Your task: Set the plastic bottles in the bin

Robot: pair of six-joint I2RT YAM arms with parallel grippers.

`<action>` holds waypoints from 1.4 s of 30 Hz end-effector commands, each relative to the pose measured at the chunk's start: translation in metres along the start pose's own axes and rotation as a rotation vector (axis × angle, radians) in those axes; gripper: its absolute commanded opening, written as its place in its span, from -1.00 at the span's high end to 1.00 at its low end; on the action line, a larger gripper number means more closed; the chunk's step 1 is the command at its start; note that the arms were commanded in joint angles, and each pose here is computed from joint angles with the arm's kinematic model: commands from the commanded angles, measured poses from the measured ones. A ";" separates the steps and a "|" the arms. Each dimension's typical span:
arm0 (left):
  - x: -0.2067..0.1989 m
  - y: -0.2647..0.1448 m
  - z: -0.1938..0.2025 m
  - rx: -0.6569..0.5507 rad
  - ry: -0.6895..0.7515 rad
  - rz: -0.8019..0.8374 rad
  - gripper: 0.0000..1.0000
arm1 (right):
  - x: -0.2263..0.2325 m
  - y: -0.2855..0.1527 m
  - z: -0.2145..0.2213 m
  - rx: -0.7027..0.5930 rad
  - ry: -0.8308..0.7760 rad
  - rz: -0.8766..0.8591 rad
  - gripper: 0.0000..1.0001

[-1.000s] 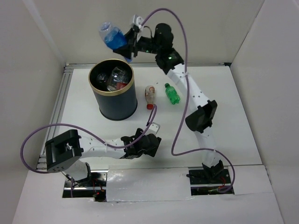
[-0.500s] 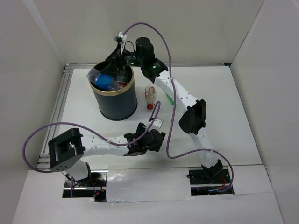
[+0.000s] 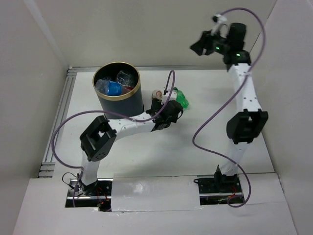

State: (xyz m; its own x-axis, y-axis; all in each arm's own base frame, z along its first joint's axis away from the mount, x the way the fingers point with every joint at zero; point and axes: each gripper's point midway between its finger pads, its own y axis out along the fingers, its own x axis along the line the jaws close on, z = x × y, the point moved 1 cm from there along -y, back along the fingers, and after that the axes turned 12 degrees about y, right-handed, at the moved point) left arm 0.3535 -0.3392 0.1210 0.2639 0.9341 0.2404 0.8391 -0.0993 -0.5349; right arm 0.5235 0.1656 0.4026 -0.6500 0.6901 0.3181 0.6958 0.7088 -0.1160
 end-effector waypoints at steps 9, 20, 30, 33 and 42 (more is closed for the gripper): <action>0.032 0.087 0.025 0.180 0.057 -0.275 -0.99 | -0.075 -0.176 0.083 0.152 0.224 0.154 -0.21; 0.040 0.117 0.044 0.267 0.029 -0.241 0.04 | -0.070 -0.186 0.148 0.230 0.287 0.182 -0.27; 0.051 0.036 -0.058 -0.003 -0.129 -0.063 0.93 | -0.092 -0.129 0.198 0.406 0.250 0.259 -0.63; 0.073 -0.028 -0.129 -0.211 -0.150 -0.027 1.00 | -0.104 -0.103 0.217 0.472 0.238 0.312 -0.65; 0.162 -0.164 -0.205 -0.495 -0.270 -0.092 0.99 | -0.120 -0.046 0.239 0.537 0.198 0.330 -0.70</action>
State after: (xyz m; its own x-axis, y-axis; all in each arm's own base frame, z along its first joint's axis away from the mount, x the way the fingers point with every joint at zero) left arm 0.3578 -0.2704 0.3939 0.1971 0.9803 -0.0104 0.9739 -0.1970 -0.1124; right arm 0.4731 0.0836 0.1240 -0.3043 0.8616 0.4062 0.4952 0.5074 -0.7053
